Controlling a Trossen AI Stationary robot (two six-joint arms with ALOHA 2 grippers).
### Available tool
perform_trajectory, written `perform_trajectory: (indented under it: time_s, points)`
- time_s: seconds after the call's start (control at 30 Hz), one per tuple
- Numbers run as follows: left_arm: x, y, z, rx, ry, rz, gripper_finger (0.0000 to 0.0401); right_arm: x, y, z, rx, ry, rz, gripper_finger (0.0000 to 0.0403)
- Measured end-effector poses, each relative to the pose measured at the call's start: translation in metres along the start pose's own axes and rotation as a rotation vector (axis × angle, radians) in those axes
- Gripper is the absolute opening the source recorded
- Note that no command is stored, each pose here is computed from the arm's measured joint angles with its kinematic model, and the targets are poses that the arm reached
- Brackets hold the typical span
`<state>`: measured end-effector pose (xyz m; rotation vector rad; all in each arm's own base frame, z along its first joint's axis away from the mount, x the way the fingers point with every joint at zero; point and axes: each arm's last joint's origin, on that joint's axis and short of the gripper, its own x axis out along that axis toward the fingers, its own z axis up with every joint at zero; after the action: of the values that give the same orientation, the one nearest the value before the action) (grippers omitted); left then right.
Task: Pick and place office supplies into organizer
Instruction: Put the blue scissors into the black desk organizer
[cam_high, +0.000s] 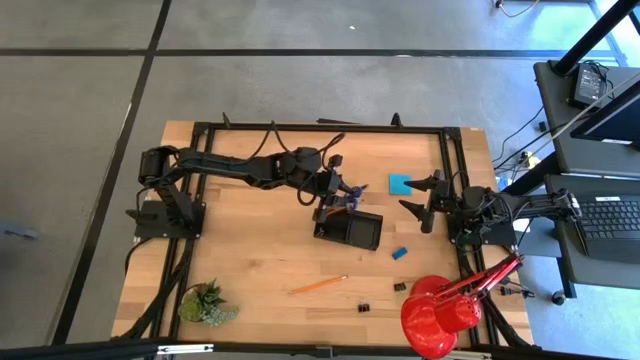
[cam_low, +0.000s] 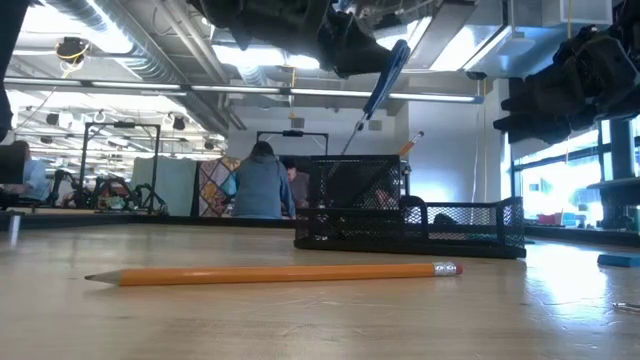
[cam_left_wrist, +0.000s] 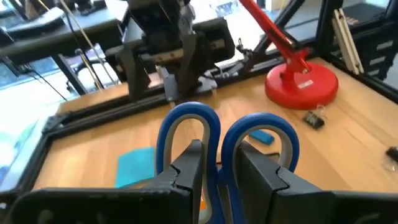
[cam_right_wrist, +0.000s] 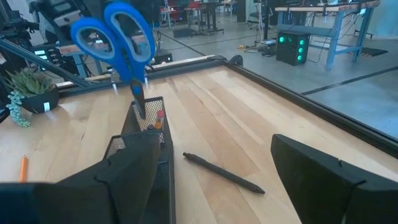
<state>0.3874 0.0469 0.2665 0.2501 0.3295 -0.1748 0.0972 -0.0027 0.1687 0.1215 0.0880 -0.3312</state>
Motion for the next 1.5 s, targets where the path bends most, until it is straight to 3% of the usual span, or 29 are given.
perform_trajectory:
  time_s: [0.23, 0.57, 1.5]
  points:
    - [0.007, 0.000, -0.007, -0.059, 0.021, -0.006, 0.0070, 0.000, 0.000, 0.000, 0.000, 0.000, 0.000, 0.0310]
    - [0.030, -0.002, -0.035, -0.129, 0.108, 0.032, 0.0070, 0.001, 0.000, -0.001, -0.002, 0.015, -0.002, 0.0310]
    - [0.032, -0.001, -0.039, -0.170, 0.134, 0.078, 0.0098, 0.001, 0.000, -0.001, -0.003, 0.015, -0.002, 0.0310]
